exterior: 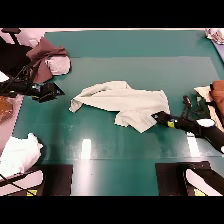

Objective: Fold the shirts.

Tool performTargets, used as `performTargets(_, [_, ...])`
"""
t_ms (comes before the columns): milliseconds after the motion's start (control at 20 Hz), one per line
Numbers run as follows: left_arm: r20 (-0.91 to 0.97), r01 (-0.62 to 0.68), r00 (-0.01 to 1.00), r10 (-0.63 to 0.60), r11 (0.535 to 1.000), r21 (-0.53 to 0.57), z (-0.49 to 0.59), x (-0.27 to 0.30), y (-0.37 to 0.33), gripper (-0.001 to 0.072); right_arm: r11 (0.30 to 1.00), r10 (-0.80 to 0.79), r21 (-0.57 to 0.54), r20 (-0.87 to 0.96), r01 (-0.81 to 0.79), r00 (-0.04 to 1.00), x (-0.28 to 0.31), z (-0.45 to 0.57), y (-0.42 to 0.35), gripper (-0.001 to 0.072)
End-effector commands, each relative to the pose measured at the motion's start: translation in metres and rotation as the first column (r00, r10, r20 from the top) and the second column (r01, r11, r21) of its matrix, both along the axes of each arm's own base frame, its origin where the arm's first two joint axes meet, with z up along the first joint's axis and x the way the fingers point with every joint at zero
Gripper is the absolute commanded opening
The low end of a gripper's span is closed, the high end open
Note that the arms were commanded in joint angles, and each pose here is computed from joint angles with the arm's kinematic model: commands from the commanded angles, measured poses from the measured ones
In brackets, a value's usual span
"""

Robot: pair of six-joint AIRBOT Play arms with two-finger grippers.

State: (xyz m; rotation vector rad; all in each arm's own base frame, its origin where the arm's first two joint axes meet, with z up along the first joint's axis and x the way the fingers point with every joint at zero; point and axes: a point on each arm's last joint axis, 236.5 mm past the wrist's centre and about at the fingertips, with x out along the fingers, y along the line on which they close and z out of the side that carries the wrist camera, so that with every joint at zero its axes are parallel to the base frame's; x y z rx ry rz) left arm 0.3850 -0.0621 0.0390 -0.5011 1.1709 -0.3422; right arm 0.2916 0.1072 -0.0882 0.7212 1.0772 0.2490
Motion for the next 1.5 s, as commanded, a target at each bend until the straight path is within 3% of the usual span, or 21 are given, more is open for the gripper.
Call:
performTargets(0, [0.001, 0.003, 1.000, -0.003, 1.000, 0.000, 0.000, 0.000, 0.000, 0.0681, 0.995, 0.097, 0.007, 0.024, -0.097, 0.995, 0.020, 0.008, 0.032, 0.0227])
performTargets(50, [0.000, 0.003, 1.000, -0.003, 1.000, 0.000, 0.000, 0.000, 0.000, 0.0681, 0.990, 0.136, 0.018, 0.037, -0.137, 0.990, 0.024, 0.019, 0.038, 0.0081])
performTargets(100, [-0.002, 0.005, 1.000, -0.005, 1.000, 0.000, -0.001, -0.001, 0.000, 0.0681, 0.984, 0.172, 0.028, 0.029, -0.173, 0.985, 0.025, 0.030, 0.041, 0.0026])
performTargets(350, [-0.052, 0.021, 0.998, -0.021, 1.000, 0.004, -0.014, -0.014, -0.001, 0.0682, 0.969, 0.245, 0.043, -0.147, -0.241, 0.958, 0.008, 0.059, 0.012, 0.0024])
performTargets(800, [-0.110, -0.035, 0.993, 0.038, 0.999, 0.027, -0.077, -0.034, 0.004, 0.0684, 0.968, 0.246, 0.062, -0.080, -0.241, 0.966, 0.032, 0.110, -0.002, 0.0024])
performTargets(1000, [-0.149, -0.007, 0.989, 0.002, 1.000, -0.031, -0.090, -0.036, -0.011, 0.0683, 0.967, 0.250, 0.067, -0.086, -0.244, 0.965, 0.031, 0.111, -0.002, 0.0025])
performTargets(1350, [-0.097, 0.108, 0.991, -0.097, 0.988, 0.114, -0.114, -0.028, -0.034, 0.0678, 0.964, 0.260, 0.075, -0.095, -0.254, 0.961, 0.027, 0.111, 0.000, 0.0025])
performTargets(1450, [-0.112, 0.110, 0.989, -0.096, 0.986, 0.127, -0.124, -0.028, -0.036, 0.0641, 0.964, 0.263, 0.076, -0.096, -0.256, 0.960, 0.027, 0.111, 0.000, 0.0025])
